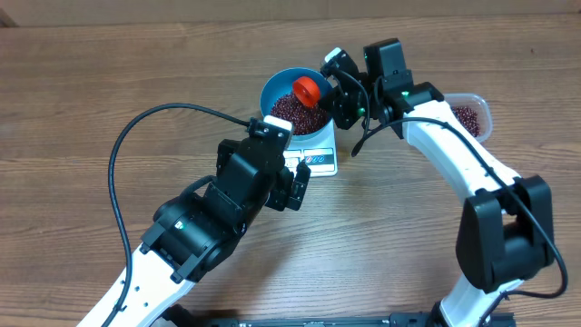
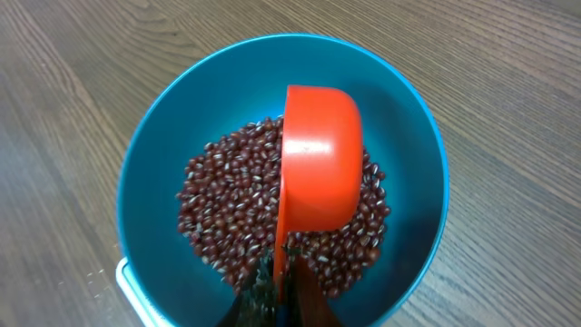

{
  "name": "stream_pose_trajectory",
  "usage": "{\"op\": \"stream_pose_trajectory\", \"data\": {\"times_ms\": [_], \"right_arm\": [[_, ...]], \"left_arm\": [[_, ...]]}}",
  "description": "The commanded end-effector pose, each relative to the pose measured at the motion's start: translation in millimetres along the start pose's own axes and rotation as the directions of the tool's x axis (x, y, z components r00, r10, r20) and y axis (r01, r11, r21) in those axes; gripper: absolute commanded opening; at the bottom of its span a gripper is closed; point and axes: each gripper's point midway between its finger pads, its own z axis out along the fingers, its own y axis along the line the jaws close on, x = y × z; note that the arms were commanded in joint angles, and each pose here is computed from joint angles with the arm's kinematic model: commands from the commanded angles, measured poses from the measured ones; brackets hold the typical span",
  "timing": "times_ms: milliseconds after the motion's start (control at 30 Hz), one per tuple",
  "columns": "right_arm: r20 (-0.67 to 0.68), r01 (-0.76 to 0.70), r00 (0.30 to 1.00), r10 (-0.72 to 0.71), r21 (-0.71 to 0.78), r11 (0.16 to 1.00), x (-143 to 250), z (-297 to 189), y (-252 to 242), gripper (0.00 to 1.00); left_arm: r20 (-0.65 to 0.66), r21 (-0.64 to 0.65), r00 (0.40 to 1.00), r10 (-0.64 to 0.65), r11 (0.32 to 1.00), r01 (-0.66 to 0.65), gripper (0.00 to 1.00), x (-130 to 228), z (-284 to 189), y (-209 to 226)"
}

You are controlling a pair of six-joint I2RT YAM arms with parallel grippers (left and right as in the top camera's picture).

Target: Scoop item into bowl and weigh 150g on scale

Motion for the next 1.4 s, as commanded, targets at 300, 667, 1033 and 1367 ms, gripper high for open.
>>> {"op": "stream_pose_trajectory", "data": {"times_ms": [300, 667, 1033, 1367], "right_arm": [[-0.01, 0.0, 1.0, 0.0, 0.0, 1.0, 4.5, 18.4, -9.1, 0.04], [-0.006, 0.001, 1.0, -0.001, -0.004, 1.0, 4.2, 20.2, -9.1, 0.04], [-0.042, -0.053, 0.998, 0.047, -0.177, 0.983, 15.0, 16.6, 23.2, 0.04], [0.08, 0.023, 0.997, -0.01, -0.158, 0.987, -20.4, -5.0, 24.9, 0.04]], "left_arm": [[0.012, -0.001, 1.0, -0.028, 1.0, 0.028, 1.0, -5.9, -1.1, 1.0], [0.013, -0.001, 1.0, -0.028, 1.0, 0.028, 0.99, -6.0, -1.1, 1.0], [0.012, -0.001, 1.0, -0.028, 1.0, 0.028, 0.99, -5.9, -1.1, 1.0], [0.013, -0.001, 1.0, -0.028, 1.0, 0.028, 0.99, -6.0, -1.1, 1.0]]}}
